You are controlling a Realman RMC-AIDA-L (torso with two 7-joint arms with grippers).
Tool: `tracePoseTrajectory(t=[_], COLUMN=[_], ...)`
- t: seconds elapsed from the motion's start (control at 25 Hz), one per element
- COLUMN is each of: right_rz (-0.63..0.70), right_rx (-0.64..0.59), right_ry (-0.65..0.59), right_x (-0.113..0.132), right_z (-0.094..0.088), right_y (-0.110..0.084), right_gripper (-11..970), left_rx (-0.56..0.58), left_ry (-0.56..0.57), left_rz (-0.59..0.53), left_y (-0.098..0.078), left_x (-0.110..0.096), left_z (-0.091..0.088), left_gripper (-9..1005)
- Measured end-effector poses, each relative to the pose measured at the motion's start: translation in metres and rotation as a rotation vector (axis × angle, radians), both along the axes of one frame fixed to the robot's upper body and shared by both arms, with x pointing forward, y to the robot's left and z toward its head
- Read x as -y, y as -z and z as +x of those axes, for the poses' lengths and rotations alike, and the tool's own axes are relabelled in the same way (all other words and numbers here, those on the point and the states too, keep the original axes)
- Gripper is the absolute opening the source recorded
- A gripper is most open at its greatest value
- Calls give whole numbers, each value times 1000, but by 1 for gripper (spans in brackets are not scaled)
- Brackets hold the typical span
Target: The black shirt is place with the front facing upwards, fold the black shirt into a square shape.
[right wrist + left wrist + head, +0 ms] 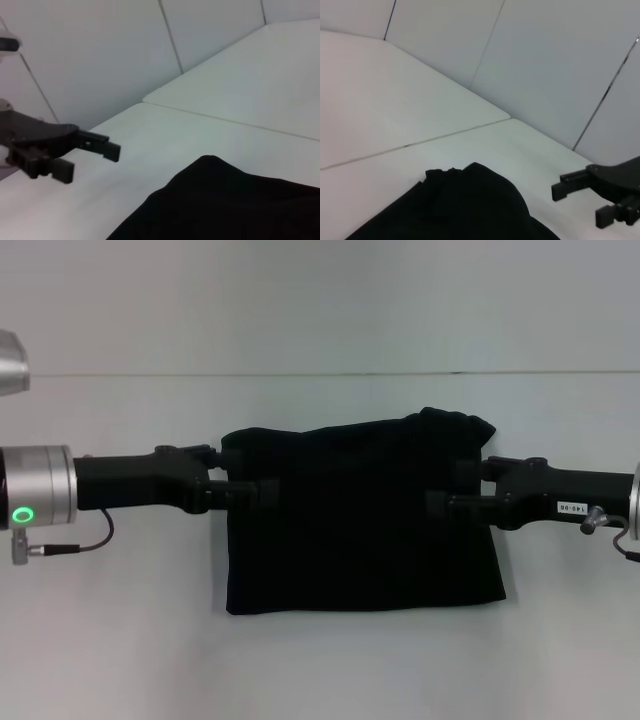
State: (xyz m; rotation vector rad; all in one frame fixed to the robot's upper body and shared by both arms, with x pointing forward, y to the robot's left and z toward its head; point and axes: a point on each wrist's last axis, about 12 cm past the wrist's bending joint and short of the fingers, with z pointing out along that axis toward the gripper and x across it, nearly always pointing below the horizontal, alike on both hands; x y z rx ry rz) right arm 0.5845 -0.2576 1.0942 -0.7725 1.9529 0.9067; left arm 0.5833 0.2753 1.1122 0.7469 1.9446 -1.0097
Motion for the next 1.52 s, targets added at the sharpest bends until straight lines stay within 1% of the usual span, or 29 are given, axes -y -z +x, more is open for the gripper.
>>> tracePoseTrajectory(t=[0.08, 0.2, 0.4, 0.64, 0.8, 1.08, 1.52], right_rz=[1, -2, -23, -22, -17, -11, 2], right_rx=[-1, 12, 39, 35, 31, 26, 33], right_ry=[-7, -20, -17, -18, -11, -2, 10], right_x=[0, 0, 0, -2, 1, 2, 0], right_z=[-1, -2, -1, -2, -3, -2, 0], right_y=[0, 0, 4, 5, 5, 5, 3], right_gripper=[856, 856, 857, 856, 856, 856, 857], left_rx=[-3, -5, -21, -75, -51, 18, 18], left_ry=[-7, 11, 34, 22, 27, 48, 33], left_rz=[-4, -3, 31, 12, 32, 95, 85], left_y=[-1, 0, 3, 0, -5, -4, 0], left_x=[1, 9, 17, 18, 16, 19, 23], left_z=[2, 2, 3, 5, 4, 2, 1], left_gripper=[949, 949, 948, 948, 948, 948, 948])
